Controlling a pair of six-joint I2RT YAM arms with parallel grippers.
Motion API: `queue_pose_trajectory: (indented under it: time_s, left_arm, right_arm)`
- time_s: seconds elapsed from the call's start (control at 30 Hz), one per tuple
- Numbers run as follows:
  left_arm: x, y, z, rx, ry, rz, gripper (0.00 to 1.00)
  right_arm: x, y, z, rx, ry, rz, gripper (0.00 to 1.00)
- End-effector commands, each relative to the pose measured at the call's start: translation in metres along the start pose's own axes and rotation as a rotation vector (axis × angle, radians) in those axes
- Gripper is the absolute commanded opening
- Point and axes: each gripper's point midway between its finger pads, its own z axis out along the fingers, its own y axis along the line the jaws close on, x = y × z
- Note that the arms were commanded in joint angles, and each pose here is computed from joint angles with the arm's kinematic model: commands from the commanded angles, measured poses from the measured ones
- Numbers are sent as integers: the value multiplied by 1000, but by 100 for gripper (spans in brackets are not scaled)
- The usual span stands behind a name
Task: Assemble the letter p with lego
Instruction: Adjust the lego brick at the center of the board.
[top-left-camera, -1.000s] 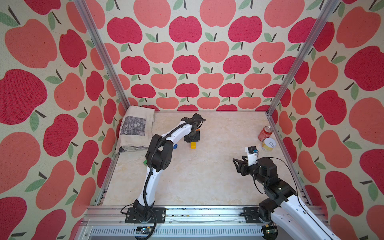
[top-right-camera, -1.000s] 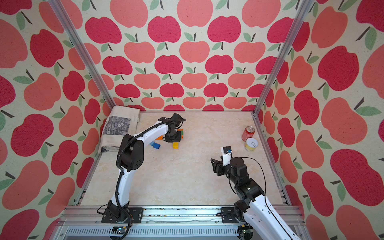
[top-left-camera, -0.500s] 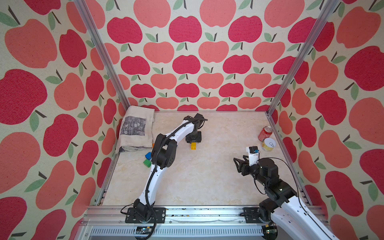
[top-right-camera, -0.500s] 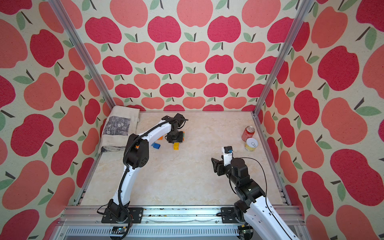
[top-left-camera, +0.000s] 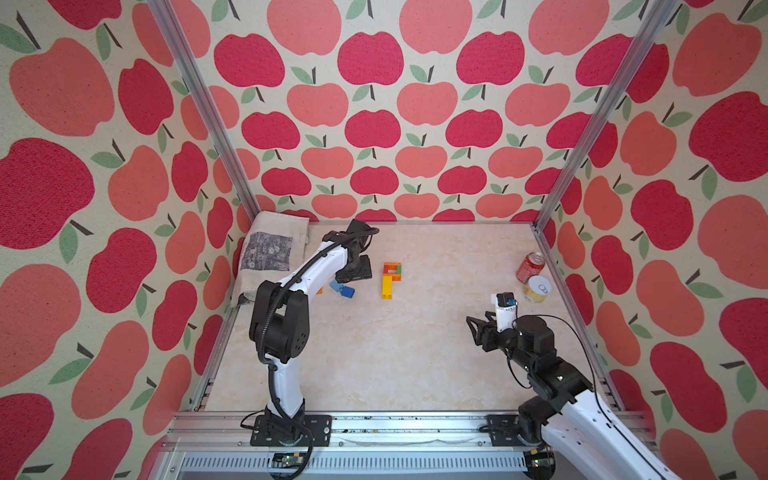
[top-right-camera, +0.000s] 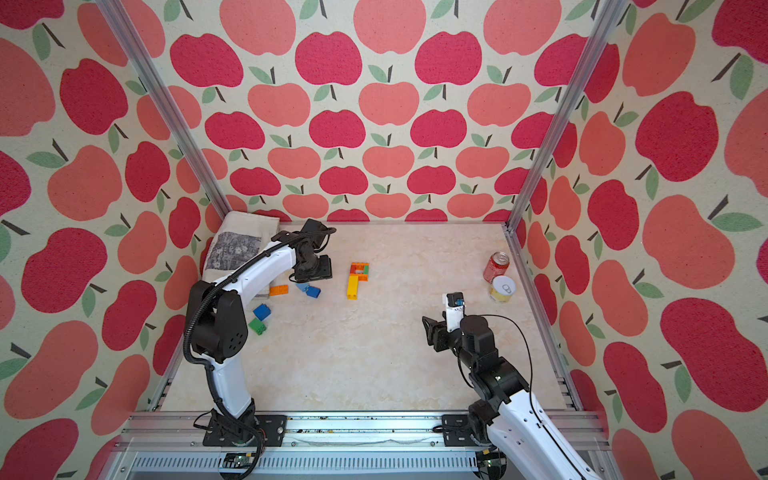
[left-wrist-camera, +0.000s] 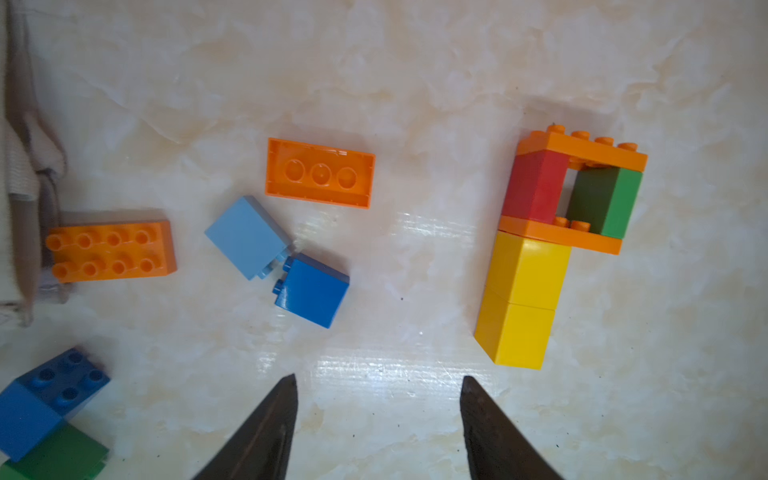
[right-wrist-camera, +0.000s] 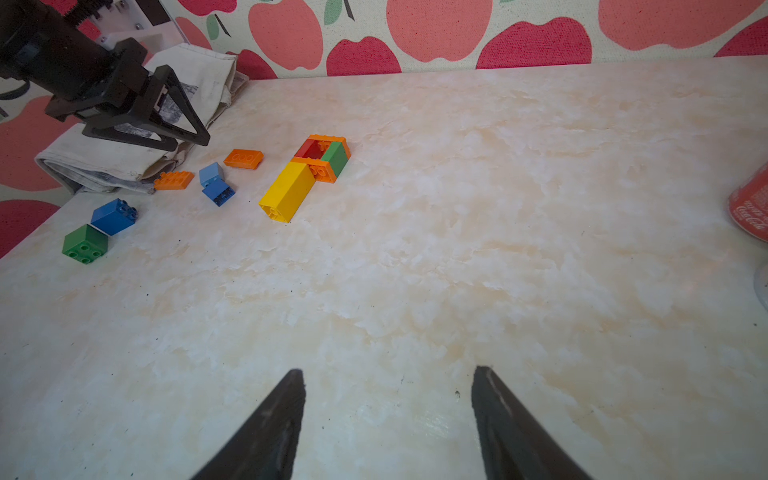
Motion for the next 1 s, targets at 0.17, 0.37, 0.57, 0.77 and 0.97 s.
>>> queue_pose_trajectory:
  time_s: [0.17,0.37,0.57,0.77,0.97]
  left_arm:
    - [-19,23,43,-92,24,48,79]
    - [-38,21,60,-96,24,74,84]
    - [-41,17,73,-129,37,35,83]
    - [-35,12,73,-175,-7,-3,83]
    - [-31,8,81,-138,-26,-52,84]
  right_arm:
    - [4,-4,2,16,0,6,67]
    - [5,-5,4,18,4,3,67]
    - [6,-6,5,27,6,0,67]
    - [6,-10,4,48,3,-2,68]
    - [4,-11,1,57,-6,-2,68]
